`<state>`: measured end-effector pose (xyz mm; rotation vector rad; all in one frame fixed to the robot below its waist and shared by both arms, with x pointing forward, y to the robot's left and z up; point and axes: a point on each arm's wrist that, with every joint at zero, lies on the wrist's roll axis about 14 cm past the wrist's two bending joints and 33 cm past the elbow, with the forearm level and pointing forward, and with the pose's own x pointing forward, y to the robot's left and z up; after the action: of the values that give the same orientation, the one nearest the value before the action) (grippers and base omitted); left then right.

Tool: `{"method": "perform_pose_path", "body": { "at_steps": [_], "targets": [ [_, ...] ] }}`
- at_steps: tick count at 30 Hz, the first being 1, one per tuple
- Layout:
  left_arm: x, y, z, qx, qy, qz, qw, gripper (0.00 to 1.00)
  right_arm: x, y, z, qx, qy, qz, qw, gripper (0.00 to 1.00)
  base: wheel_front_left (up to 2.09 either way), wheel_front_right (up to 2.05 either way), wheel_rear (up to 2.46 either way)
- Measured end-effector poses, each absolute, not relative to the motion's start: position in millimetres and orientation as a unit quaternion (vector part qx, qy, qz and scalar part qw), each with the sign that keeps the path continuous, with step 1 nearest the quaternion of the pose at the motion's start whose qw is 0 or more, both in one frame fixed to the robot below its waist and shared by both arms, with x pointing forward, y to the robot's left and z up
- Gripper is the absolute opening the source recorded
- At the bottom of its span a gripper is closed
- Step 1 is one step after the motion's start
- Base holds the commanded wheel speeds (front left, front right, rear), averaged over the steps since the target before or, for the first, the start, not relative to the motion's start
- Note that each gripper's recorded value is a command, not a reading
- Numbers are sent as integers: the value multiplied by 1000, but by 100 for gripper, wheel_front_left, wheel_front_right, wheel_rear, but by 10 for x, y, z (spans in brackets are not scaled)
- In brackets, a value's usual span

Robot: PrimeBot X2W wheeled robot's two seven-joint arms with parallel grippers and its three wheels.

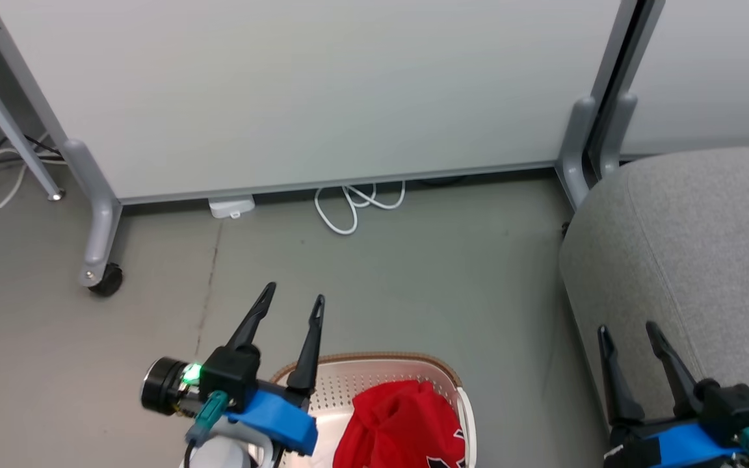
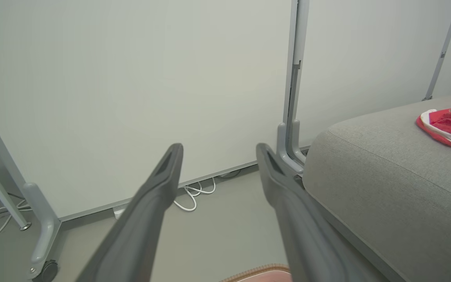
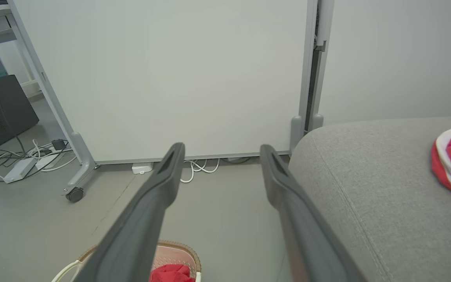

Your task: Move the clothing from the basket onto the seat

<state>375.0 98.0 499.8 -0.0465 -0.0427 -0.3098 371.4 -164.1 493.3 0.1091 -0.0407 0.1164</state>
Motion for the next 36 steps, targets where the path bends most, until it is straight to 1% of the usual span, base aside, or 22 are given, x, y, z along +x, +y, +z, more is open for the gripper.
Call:
{"method": "perform_pose_path", "body": {
  "at_steps": [7, 16, 23, 29, 36],
  "targets": [
    [3966, 603, 4709, -6, 24, -218, 976, 100, 3883, -1709, 4872, 50, -13, 51, 997, 100, 0, 0, 0],
    [4104, 196, 4129, 21, 105, -305, 946, 100, 4095, -1867, 4700, 41, 7, 34, 999, 100, 0, 0, 0],
    [4128, 28, 3584, 44, 176, -356, 917, 100, 4287, -1955, 4535, 34, 23, 25, 999, 100, 0, 0, 0],
    [4117, -4, 3116, 57, 236, -380, 893, 100, 4442, -2008, 4349, 28, 40, 20, 999, 100, 0, 0, 0],
    [3932, -34, 2560, 73, 313, -412, 853, 100, 4607, -2042, 4122, 22, 59, 19, 998, 100, 0, 0, 0]
  ]
}}
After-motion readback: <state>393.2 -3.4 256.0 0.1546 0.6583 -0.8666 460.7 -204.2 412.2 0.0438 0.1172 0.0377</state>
